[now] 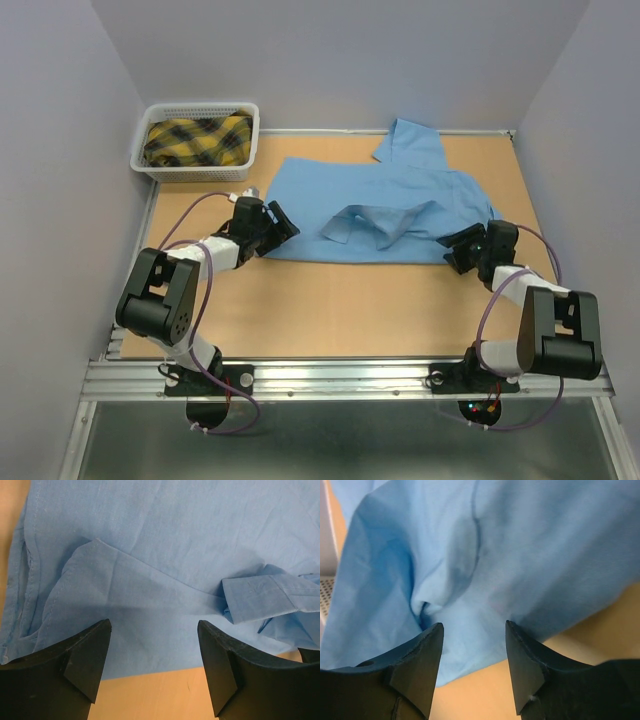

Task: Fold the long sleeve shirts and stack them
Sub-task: Fold the shirt

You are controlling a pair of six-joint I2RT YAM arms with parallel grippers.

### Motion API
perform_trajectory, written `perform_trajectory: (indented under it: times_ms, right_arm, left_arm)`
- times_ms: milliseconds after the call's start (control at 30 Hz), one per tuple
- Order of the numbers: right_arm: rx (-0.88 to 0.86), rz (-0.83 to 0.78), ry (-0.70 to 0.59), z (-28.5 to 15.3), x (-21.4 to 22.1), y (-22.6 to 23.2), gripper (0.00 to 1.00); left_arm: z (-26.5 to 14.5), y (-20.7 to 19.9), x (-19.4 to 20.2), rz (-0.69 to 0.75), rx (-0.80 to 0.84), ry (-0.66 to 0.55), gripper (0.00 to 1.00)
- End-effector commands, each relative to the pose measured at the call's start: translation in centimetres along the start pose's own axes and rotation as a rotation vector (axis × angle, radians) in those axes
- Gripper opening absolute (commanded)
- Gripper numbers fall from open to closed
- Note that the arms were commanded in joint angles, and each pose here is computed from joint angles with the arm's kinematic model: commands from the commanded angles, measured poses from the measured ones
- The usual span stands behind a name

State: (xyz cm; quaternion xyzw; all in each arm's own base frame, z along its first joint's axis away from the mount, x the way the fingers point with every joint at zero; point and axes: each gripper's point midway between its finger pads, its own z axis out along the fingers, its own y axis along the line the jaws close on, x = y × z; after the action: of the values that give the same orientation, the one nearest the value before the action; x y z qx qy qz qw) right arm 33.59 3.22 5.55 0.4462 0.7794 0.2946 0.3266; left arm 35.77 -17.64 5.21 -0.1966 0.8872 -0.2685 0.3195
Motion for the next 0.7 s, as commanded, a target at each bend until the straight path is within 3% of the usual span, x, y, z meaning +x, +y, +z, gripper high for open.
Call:
perform_trajectory:
  times_ms: [0,167,267,467,667]
  right_arm:
    - [0.165,0.021,-0.081,-1.0,-0.6,-3.5,0.57]
    - [0.296,0.034,-0.085,-2.2,0.4,-7.0,0.57]
    - [0.307,0.020,-0.086,-2.7,0.3,-6.9,0.57]
    - [0.430,-0.112,-0.271,-5.1,-5.9,-4.2,0.57]
    - [0.495,-0.109,-0.316,-5.5,-8.1,-2.9,0.56]
  left_arm:
    - [-0.1,0.5,-0.1,0.015,-0.015,-0.025,0.81]
    - [-0.2,1.0,0.2,0.001,-0.031,-0.023,0.81]
    - [-0.5,0.8,0.2,0.002,-0.025,-0.023,0.81]
    - [-1.7,-0.7,-1.6,0.015,-0.004,-0.071,0.81]
    - [-2.2,-1.1,-2.8,0.042,-0.022,-0.104,0.81]
